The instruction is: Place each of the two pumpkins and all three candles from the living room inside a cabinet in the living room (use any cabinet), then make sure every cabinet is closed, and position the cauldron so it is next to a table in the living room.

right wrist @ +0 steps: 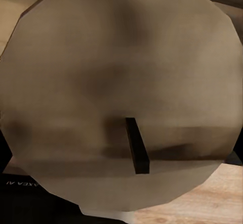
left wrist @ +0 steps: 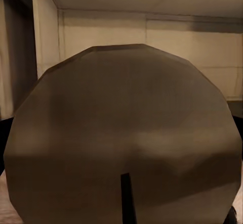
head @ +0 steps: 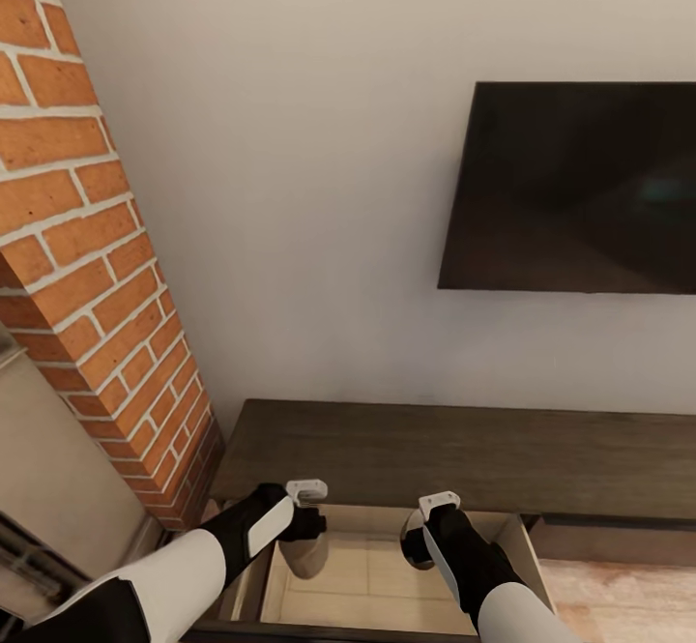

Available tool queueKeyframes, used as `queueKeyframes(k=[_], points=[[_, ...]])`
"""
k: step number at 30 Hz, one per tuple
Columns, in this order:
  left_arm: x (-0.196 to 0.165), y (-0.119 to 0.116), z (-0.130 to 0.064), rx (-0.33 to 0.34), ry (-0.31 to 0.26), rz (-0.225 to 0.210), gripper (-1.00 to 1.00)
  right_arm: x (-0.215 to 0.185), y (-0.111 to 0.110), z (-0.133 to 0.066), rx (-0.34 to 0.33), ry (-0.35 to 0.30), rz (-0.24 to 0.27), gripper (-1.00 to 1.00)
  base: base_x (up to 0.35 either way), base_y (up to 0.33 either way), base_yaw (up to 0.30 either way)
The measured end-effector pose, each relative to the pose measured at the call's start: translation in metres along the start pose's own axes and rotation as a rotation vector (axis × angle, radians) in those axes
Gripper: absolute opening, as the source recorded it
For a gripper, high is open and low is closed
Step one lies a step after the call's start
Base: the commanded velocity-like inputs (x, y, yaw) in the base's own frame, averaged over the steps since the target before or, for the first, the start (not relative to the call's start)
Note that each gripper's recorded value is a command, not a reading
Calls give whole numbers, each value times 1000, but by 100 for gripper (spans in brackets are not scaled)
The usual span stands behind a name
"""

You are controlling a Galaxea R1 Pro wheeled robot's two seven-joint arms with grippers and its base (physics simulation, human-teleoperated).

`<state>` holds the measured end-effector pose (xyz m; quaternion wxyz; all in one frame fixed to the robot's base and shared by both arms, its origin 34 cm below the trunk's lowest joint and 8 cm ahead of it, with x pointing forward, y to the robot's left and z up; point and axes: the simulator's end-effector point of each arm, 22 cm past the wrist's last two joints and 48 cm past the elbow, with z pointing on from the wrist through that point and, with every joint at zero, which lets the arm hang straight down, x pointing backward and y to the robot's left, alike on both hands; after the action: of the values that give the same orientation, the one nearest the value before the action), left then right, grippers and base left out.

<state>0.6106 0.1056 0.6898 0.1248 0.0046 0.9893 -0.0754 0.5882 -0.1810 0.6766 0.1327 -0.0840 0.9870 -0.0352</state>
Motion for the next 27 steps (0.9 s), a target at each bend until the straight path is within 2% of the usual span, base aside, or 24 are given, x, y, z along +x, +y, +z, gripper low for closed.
queueKeyframes(k=[5, 13, 17, 27], points=[[-3, 2, 7, -7, -22, -6, -100, 2, 2, 6, -4, 6, 1, -100, 0, 0, 0], [3, 14, 20, -32, -16, -11, -100, 18, 7, 20, -8, 45, -7, -100, 0, 0, 0], [1, 17, 26, -38, -31, -17, -100, 23, 9, 27, -9, 54, -9, -100, 0, 0, -8], [0, 19, 36, -37, -42, -17, -100, 22, 9, 38, -10, 47, -8, -100, 0, 0, -139]])
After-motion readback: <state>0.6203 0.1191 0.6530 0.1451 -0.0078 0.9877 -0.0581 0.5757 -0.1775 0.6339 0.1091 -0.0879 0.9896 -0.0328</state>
